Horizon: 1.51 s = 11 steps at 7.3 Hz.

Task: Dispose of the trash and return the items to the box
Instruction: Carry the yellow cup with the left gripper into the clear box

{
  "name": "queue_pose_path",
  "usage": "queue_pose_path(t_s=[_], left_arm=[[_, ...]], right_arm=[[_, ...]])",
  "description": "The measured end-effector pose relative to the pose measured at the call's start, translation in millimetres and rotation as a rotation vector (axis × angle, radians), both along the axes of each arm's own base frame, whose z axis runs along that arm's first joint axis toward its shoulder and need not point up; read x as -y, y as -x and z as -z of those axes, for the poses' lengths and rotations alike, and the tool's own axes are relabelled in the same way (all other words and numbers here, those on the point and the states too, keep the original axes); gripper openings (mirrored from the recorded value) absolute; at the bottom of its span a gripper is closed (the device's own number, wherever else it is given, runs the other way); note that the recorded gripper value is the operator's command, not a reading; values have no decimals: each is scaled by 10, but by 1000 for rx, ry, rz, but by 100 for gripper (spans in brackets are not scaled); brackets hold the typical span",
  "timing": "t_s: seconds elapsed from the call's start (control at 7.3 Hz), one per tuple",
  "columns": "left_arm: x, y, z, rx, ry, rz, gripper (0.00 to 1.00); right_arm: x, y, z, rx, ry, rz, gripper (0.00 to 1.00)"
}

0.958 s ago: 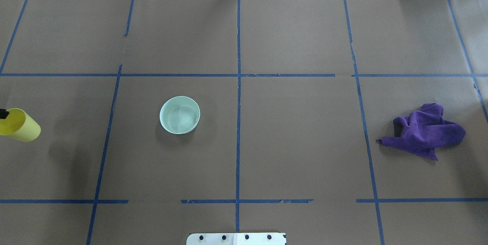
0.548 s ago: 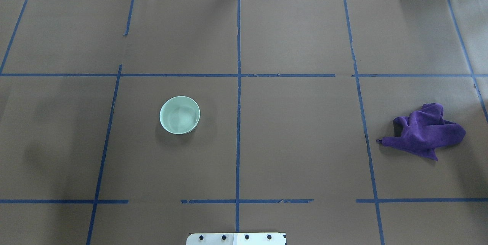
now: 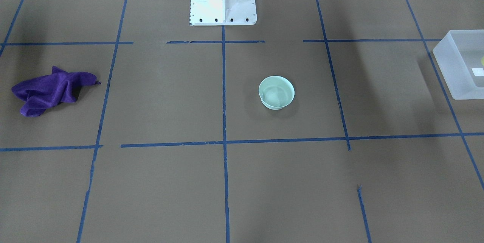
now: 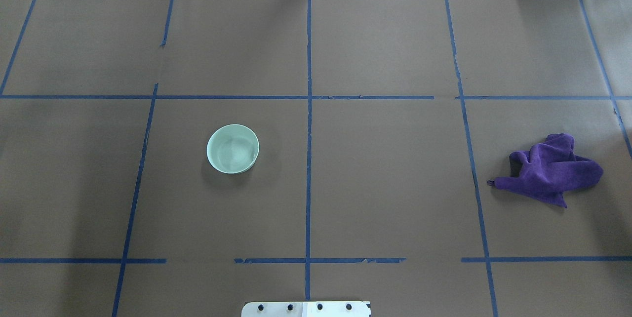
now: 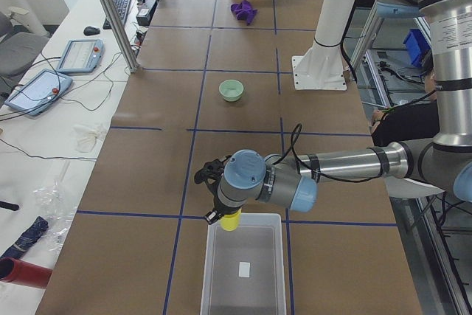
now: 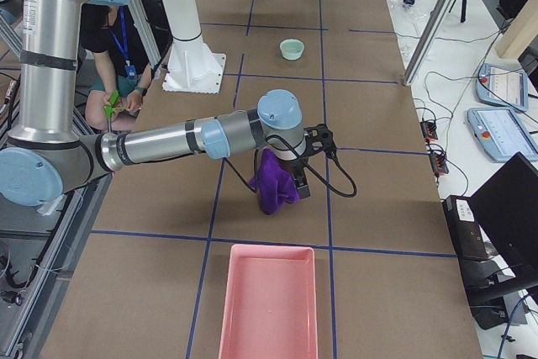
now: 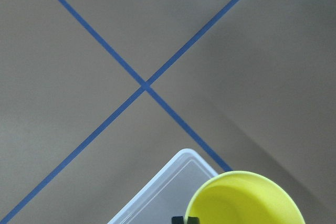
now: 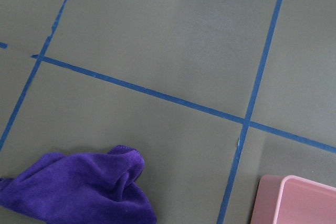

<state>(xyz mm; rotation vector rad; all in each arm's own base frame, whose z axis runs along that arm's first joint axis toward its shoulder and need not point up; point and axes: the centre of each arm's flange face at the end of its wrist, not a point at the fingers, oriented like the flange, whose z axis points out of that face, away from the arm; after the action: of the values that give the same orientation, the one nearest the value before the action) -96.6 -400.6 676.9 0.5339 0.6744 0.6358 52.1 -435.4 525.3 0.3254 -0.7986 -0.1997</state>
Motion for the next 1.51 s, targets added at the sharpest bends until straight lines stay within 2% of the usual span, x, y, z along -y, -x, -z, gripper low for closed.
queue_pose_path(t_s=[0.14,0.55,0.96,1.23,1.51], left_arm=[[-9,34,-269,-4,8,15,0],[-205,-11,-871,-75,32,162,0],[-292,-174,-889,-220,106,158,0],[-231,-310,-864,-230,129,142,3],[-139,-494,-865,-194,141,122,34]], right_arm=[[1,0,1,0,-1,0,100],[1,0,1,0,-1,0,100],[0,0,8,0,-2,-1,100],[0,0,9,0,-3,0,100],[1,0,12,0,-5,0,100]])
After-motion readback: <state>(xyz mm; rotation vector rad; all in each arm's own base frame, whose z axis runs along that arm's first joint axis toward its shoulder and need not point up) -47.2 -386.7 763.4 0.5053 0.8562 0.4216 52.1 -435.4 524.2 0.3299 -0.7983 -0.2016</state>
